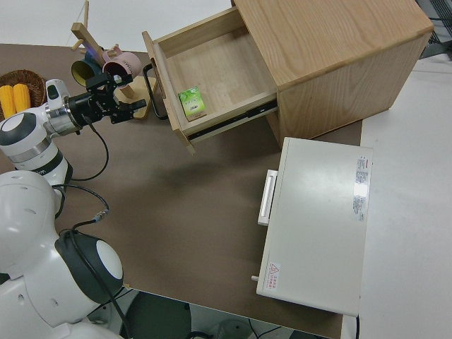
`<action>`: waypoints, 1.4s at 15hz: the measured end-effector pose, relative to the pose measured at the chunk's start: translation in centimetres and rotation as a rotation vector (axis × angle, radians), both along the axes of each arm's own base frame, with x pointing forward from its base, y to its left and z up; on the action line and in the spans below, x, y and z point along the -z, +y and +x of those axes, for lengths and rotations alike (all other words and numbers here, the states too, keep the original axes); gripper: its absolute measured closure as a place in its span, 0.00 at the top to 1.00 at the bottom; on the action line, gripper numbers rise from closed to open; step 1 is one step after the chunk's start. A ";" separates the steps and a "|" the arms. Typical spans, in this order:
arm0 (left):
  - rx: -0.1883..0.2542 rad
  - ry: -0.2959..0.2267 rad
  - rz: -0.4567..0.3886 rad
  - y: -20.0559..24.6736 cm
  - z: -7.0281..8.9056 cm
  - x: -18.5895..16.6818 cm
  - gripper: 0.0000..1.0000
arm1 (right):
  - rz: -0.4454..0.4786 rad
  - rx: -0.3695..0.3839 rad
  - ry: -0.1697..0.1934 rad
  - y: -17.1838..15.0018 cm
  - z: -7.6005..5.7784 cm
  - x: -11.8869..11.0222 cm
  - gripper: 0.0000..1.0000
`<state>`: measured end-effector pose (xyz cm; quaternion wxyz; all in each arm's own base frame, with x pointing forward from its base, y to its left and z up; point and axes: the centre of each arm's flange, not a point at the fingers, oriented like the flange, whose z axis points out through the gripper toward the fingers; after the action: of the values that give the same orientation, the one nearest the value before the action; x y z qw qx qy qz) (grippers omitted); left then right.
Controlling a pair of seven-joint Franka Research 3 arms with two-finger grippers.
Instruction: Slide drawer open with right arm
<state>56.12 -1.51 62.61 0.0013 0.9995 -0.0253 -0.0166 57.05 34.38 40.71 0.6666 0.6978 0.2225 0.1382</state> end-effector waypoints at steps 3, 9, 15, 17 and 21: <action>0.000 0.000 0.000 0.0 0.0 0.0 1.00 | 0.061 0.012 -0.003 1.2 -0.8 -0.2 0.99; 0.000 0.000 0.000 0.0 0.0 0.0 1.00 | 0.315 0.114 0.025 3.6 -2.5 -4.1 0.99; 0.000 0.000 0.000 0.0 0.0 0.0 1.00 | 0.553 0.204 0.063 2.0 -4.0 -10.8 0.99; 0.000 0.000 0.000 0.0 0.0 0.0 1.00 | 0.658 0.243 0.073 0.3 -4.3 -13.6 0.99; 0.000 0.000 0.000 0.0 0.0 0.0 1.00 | 0.831 0.304 0.075 -3.6 -4.2 -18.2 0.99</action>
<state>56.12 -1.51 62.61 0.0013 0.9995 -0.0253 -0.0166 52.83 30.78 58.88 0.3337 0.9359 0.0671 0.0909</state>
